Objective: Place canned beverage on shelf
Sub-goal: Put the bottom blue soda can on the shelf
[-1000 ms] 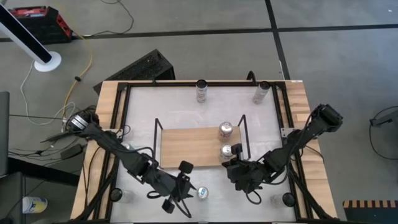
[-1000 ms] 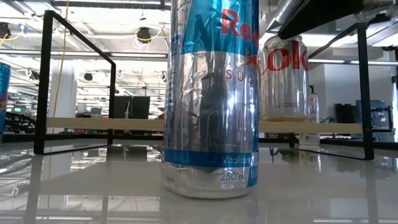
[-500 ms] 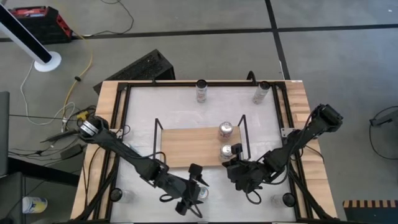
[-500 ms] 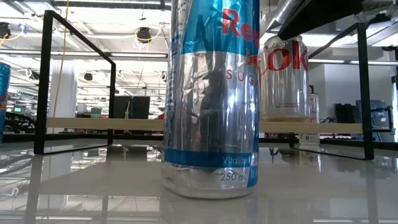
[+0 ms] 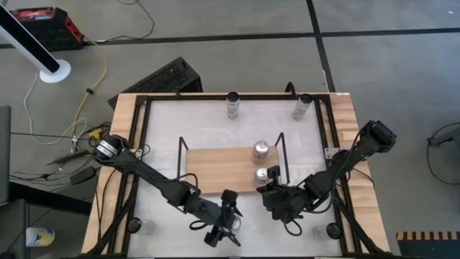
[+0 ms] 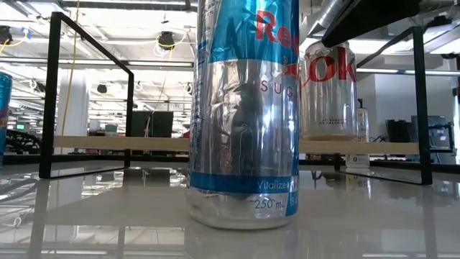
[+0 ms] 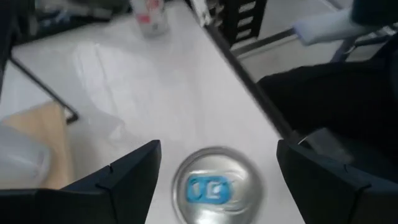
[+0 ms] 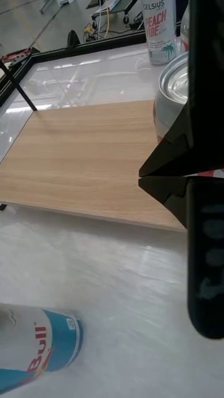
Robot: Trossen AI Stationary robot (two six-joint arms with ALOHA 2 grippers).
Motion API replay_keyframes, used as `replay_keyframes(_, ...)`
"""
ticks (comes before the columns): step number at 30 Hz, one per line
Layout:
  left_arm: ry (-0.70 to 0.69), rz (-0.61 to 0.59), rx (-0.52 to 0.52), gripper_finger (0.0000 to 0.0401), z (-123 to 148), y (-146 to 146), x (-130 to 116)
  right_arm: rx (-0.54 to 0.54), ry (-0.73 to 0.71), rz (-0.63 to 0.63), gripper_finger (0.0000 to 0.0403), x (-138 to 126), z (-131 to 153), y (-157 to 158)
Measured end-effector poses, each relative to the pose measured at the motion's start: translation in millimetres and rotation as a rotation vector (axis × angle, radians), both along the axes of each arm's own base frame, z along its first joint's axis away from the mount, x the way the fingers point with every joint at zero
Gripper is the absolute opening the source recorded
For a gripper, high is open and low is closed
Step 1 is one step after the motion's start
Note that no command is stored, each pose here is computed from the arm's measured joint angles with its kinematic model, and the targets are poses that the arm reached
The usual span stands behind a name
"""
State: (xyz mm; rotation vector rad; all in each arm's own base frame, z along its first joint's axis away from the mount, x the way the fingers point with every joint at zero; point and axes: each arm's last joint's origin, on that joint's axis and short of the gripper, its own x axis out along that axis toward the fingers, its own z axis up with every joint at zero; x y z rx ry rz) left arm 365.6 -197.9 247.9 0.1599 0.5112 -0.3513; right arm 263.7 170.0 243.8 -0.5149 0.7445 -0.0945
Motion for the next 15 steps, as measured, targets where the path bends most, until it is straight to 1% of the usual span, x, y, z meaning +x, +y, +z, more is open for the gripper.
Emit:
replay_keyframes(2,0.025,0.001,0.019,0.0307,-5,1,0,0.001,0.000,0.000,0.0024,0,0,0)
replay_keyframes(6,0.047,-0.019,0.007,0.0307,-11,3,3,0.000,0.001,0.000,0.0024,0,0,0)
replay_keyframes(8,0.055,-0.031,-0.004,0.0307,-11,5,4,0.000,0.001,0.000,0.0024,0,0,0)
replay_keyframes(15,0.080,-0.040,0.008,0.0307,-13,9,5,-0.009,0.011,0.001,0.0024,1,-3,1)
